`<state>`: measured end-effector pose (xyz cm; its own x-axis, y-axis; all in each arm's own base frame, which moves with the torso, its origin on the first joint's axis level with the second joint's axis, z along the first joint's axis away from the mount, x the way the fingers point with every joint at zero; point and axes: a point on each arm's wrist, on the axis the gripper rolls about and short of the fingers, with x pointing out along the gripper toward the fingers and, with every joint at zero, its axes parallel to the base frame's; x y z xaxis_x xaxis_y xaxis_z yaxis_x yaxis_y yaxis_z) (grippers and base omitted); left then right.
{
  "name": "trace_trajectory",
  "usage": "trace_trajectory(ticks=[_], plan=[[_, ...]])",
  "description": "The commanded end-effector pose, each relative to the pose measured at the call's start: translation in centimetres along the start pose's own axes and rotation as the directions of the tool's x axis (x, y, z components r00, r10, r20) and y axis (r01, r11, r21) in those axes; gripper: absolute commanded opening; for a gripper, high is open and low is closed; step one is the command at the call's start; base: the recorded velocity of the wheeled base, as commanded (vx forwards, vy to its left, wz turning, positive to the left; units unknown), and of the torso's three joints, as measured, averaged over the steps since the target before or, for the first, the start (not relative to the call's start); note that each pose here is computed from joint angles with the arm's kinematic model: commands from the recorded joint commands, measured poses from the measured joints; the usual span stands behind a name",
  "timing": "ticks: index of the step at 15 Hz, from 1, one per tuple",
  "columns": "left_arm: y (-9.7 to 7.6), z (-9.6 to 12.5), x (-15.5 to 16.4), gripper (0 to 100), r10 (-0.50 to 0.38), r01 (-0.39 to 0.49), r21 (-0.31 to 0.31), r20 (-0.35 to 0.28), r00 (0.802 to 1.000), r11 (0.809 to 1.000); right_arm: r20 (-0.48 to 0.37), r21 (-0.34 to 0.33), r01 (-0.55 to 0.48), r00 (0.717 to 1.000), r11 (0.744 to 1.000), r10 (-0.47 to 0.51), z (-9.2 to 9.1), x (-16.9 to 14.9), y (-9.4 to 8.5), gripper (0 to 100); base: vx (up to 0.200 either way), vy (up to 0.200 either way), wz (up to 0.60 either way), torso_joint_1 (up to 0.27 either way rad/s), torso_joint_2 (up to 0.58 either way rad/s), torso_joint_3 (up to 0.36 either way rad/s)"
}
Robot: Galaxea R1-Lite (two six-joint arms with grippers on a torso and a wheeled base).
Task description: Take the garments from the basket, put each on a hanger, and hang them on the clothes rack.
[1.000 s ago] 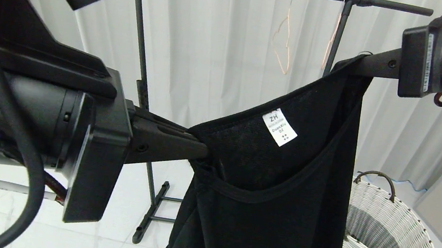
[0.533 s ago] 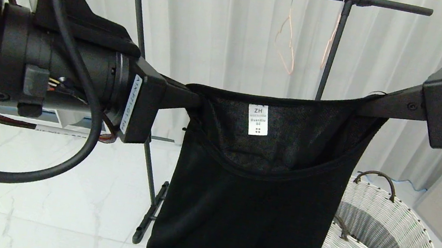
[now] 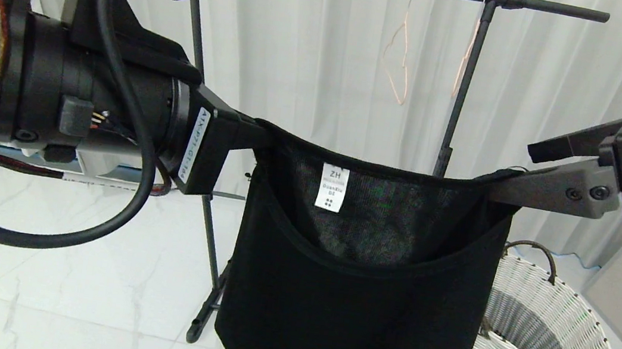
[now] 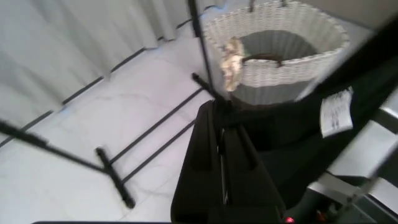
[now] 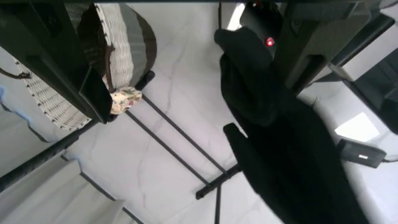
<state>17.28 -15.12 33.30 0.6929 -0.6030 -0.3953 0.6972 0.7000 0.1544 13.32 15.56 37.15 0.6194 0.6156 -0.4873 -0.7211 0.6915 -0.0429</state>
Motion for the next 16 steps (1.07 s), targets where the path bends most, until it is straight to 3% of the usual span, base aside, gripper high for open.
trace_trajectory(ticks=[1, 5, 6, 7, 8, 9, 11, 12, 13, 14, 16], plan=[[0.7, -0.2, 0.3, 0, 0.047, -0.047, -0.008, -0.015, 0.999, 0.999, 0.012, 0.004, -0.001, 1.0, 1.0, 0.001, -0.8, -1.6, -0.1, 100, 0.0, 0.0, 0.0, 0.0, 0.0, 0.0], [1.5, -0.5, 0.7, 0, 0.129, -0.13, -0.018, -0.046, 0.991, 0.991, 0.001, 0.012, 0.015, 1.0, 1.0, -0.015, -2.5, -3.2, -0.5, 100, 0.0, 0.0, 0.0, 0.0, 0.0, 0.0], [1.9, -0.8, 0.4, 0, 0.173, -0.174, -0.016, -0.06, 0.983, 0.985, -0.04, 0.042, 0.124, 0.992, 0.991, -0.122, -3.6, -3.1, -1.8, 100, 0.0, 0.0, 0.0, 0.0, 0.0, 0.0], [2.6, -1.4, -0.1, 0, 0.243, -0.244, -0.003, -0.083, 0.966, 0.97, -0.095, 0.054, 0.26, 0.963, 0.964, -0.254, -4.6, -3.0, -2.8, 100, 0.0, 0.0, 0.0, 0.0, 0.0, 0.0], [3.8, -2.4, -0.8, 0, 0.337, -0.336, 0.031, -0.124, 0.933, 0.941, -0.159, 0.06, 0.416, 0.901, 0.907, -0.403, -5.5, -3.1, -4.0, 100, 0.0, 0.0, 0.0, 0.0, 0.0, 0.0], [5.3, -3.7, -1.5, 0, 0.424, -0.419, 0.067, -0.175, 0.889, 0.906, -0.249, 0.077, 0.55, 0.818, 0.831, -0.519, -6.6, -3.2, -5.7, 100, 0.0, 0.0, 0.0, 0.0, 0.0, 0.0], [7.4, -6.0, -2.8, 0, 0.534, -0.537, 0.068, -0.261, 0.804, 0.841, -0.348, 0.145, 0.667, 0.725, 0.73, -0.594, -8.3, -3.5, -7.6, 100, 0.0, 0.0, 0.0, 0.0, 0.0, 0.0], [7.8, -6.6, -3.1, 0, 0.558, -0.566, 0.06, -0.282, 0.78, 0.822, -0.363, 0.16, 0.683, 0.712, 0.713, -0.601, -8.7, -3.6, -7.8, 100, 0.0, 0.0, 0.0, 0.0, 0.0, 0.0], [8.4, -7.7, -4.1, 0, 0.617, -0.641, 0.039, -0.324, 0.718, 0.767, -0.399, 0.153, 0.72, 0.672, 0.677, -0.624, -9.7, -3.9, -8.1, 100, 0.0, 0.0, 0.0, 0.0, 0.0, 0.0], [8.3, -8.1, -4.8, 0, 0.642, -0.677, 0.014, -0.332, 0.691, 0.736, -0.422, 0.137, 0.747, 0.638, 0.65, -0.645, -10.3, -4.0, -8.3, 100, 0.0, 0.0, 0.0, 0.0, 0.0, 0.0], [8.0, -8.3, -5.3, 0, 0.647, -0.695, -0.037, -0.33, 0.687, 0.718, -0.44, 0.126, 0.763, 0.616, 0.634, -0.654, -11.0, -4.0, -8.2, 100, 0.0, 0.0, 0.0, 0.0, 0.0, 0.0]])
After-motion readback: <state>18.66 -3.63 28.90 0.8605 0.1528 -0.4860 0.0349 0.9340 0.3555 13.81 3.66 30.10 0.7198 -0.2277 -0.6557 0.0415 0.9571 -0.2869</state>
